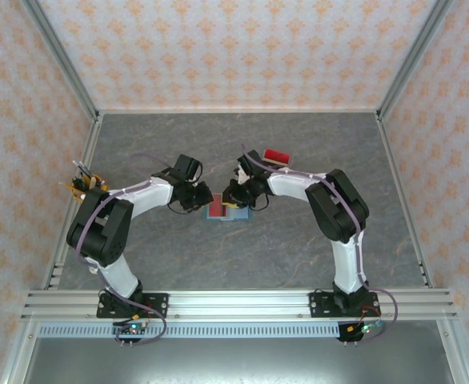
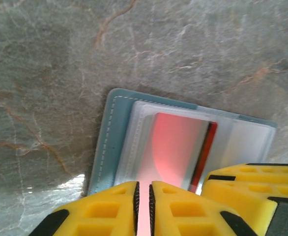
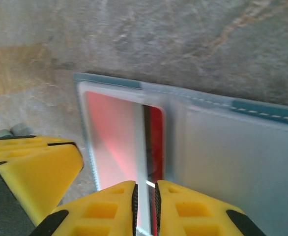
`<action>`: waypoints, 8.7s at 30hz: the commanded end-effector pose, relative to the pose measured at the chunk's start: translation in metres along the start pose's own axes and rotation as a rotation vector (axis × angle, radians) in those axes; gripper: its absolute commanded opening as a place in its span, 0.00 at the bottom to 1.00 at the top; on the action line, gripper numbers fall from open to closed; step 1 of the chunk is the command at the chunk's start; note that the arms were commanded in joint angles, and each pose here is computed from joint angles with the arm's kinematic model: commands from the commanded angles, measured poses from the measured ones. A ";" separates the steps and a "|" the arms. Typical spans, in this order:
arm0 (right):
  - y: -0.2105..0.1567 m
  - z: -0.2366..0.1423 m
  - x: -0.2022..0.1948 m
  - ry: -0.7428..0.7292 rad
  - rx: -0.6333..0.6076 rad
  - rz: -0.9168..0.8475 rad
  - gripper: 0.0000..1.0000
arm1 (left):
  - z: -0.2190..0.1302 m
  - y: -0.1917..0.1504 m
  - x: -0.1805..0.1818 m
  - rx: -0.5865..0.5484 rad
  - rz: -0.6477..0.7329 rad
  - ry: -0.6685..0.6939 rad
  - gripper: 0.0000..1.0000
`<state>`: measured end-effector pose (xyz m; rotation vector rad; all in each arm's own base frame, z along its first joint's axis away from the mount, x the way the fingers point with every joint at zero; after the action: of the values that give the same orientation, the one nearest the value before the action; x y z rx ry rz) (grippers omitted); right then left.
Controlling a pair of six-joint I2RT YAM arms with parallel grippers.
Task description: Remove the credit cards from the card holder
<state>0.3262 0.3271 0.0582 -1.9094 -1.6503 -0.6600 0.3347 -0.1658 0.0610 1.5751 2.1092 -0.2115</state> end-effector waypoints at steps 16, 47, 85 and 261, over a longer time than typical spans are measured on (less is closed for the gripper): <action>0.003 0.008 -0.003 -0.012 0.014 -0.019 0.13 | 0.021 -0.015 0.022 0.094 -0.009 0.077 0.06; -0.010 -0.037 -0.009 0.001 -0.020 -0.026 0.00 | -0.016 -0.003 -0.019 0.018 0.033 -0.139 0.18; -0.024 -0.090 -0.007 0.088 -0.063 -0.020 0.00 | -0.010 -0.004 -0.032 0.040 0.040 -0.185 0.37; -0.009 0.000 -0.022 -0.622 -0.232 -0.244 0.52 | -0.103 0.014 0.032 -0.090 0.080 0.081 0.97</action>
<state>0.3195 0.3209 0.0589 -2.2084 -2.2724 -0.4985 0.3068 -0.0817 0.1392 1.6855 2.1279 0.0521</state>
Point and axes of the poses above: each hand's point on the last joint's axis, 136 mm out from that joint toward the fingers, its own z axis out along the fingers, its own x axis along the line the jaws close on, y = z × x, the point moved 3 cm from there along -z, back along the fingers, and after that the axes turned 7 degrees about z, right-handed, at the moved point
